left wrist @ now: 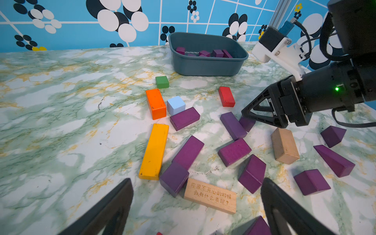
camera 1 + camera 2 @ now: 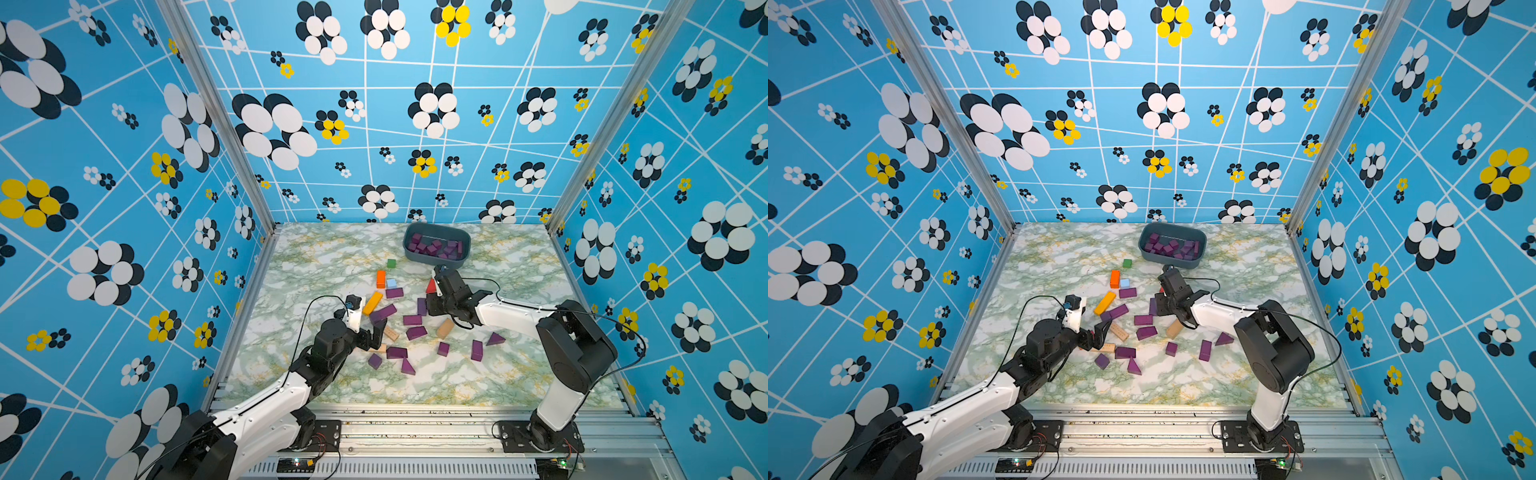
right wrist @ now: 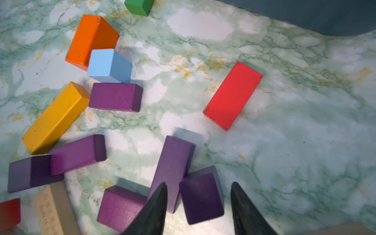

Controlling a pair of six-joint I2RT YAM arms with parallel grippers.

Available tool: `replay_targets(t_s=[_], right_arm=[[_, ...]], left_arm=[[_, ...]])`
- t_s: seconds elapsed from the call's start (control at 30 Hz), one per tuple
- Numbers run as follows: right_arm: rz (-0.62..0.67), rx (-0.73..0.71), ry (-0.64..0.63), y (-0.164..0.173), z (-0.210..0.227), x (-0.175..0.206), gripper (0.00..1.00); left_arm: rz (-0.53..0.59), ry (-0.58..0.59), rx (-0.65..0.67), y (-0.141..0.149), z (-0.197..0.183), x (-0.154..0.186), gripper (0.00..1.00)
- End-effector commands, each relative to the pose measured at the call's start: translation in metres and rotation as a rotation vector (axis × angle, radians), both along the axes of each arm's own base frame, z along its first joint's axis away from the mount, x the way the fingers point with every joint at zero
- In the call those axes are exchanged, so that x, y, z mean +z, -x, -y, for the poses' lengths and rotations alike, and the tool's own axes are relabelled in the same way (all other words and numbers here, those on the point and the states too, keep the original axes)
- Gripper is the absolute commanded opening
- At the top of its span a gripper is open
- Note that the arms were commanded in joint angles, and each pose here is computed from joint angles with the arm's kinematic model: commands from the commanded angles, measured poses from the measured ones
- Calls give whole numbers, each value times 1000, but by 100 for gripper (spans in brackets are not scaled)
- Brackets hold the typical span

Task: Pick purple bricks into the storage bin
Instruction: Pick up the building block from the center of the board.

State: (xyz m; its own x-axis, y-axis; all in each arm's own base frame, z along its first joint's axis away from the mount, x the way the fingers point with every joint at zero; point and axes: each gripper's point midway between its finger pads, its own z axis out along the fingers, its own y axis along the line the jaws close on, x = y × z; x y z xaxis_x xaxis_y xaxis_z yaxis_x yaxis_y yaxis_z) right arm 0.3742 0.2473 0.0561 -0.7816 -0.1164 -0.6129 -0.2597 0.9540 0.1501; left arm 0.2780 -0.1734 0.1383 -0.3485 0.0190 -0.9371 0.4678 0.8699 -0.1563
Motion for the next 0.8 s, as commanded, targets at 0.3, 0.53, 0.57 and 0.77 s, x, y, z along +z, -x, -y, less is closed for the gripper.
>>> replay_targets(t_s=[0.3,0.53,0.57,0.77], right_arm=[[-39,-14,78,3,8,-20,43],[-42,-17,79,2,7,-22,30],[-42,-20,78,2,7,-21,28],[-14,-21,-16,3,-1,-3,22]], left_arm=[[-12,-2,30,-5,-4,-8,99],[-17,-8,32,-6,-4,-10,99],[-18,-7,34,-6,-5,-10,99],[-26,-9,38,-7,-5,-12,100]])
